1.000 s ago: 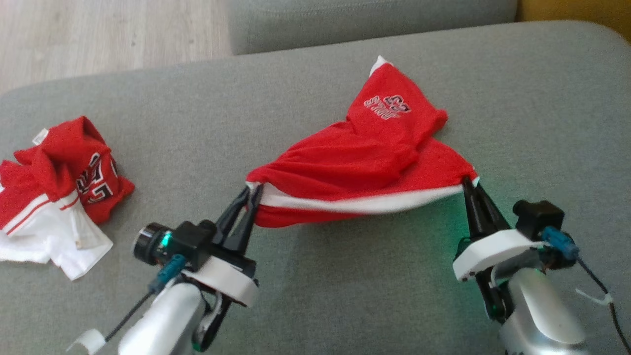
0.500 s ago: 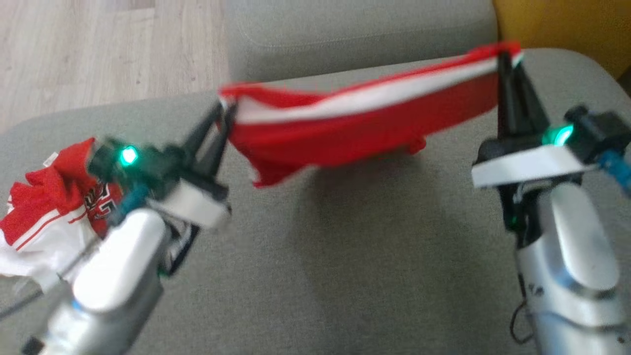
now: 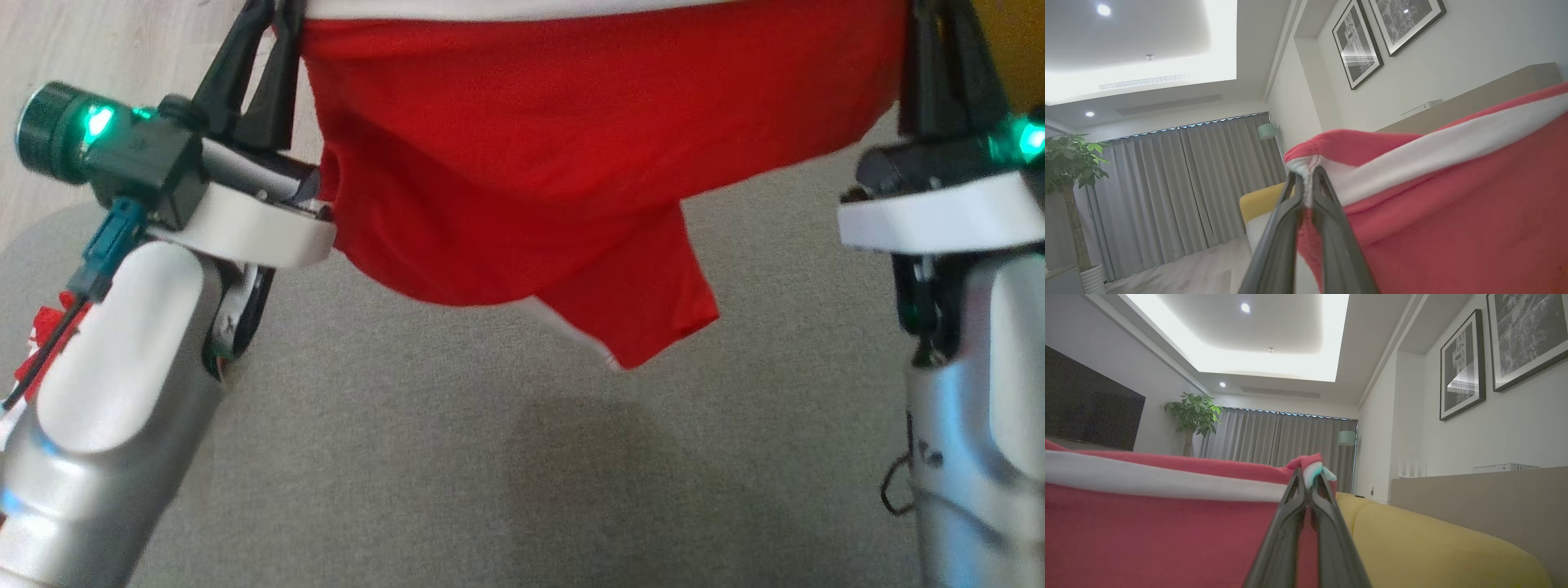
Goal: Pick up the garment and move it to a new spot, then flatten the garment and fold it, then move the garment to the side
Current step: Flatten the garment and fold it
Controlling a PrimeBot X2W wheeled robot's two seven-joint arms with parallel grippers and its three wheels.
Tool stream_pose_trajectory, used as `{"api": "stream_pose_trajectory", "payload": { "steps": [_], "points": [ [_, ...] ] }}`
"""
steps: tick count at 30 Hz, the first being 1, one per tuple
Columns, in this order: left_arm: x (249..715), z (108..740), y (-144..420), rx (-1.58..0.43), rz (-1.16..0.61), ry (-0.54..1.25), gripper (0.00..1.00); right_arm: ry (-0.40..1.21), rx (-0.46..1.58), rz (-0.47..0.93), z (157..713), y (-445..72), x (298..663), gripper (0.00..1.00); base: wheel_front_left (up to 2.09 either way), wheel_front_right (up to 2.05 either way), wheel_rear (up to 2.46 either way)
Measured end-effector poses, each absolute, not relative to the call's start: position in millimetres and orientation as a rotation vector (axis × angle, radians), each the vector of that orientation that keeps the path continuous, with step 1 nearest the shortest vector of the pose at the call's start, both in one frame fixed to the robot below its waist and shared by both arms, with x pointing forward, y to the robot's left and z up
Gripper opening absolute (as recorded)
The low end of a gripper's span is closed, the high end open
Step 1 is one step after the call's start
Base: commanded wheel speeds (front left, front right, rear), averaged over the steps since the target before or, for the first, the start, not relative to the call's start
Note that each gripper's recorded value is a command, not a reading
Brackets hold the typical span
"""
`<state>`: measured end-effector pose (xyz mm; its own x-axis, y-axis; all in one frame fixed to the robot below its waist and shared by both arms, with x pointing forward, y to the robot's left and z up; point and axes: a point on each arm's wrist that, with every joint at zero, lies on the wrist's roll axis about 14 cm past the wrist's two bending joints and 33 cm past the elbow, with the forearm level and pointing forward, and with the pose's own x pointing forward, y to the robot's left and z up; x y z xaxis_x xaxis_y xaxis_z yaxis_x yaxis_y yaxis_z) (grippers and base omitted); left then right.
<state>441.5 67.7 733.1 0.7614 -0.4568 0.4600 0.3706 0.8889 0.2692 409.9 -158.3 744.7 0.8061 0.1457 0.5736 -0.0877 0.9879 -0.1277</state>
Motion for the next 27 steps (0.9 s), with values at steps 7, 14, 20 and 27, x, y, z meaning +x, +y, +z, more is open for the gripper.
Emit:
{"api": "stream_pose_trajectory", "payload": {
  "steps": [7, 14, 20, 27],
  "points": [
    [434, 695, 66, 0.111, -0.470, -0.424, 0.00, -0.476, -0.097, 0.070, 697, -177, 411, 0.00, 0.00, 0.00, 0.00],
    [437, 678, 61, 0.074, -0.493, -0.338, 0.00, -0.464, -0.098, 0.064, 693, -179, 413, 0.00, 0.00, 0.00, 0.00],
    [467, 647, 56, 0.071, -0.524, -0.201, 0.00, -0.364, -0.099, 0.077, 669, -176, 444, 0.00, 0.00, 0.00, 0.00],
    [548, 639, 59, 0.103, -0.533, -0.098, 0.00, -0.300, -0.114, 0.121, 664, -163, 529, 0.00, 0.00, 0.00, 0.00]
  ]
}}
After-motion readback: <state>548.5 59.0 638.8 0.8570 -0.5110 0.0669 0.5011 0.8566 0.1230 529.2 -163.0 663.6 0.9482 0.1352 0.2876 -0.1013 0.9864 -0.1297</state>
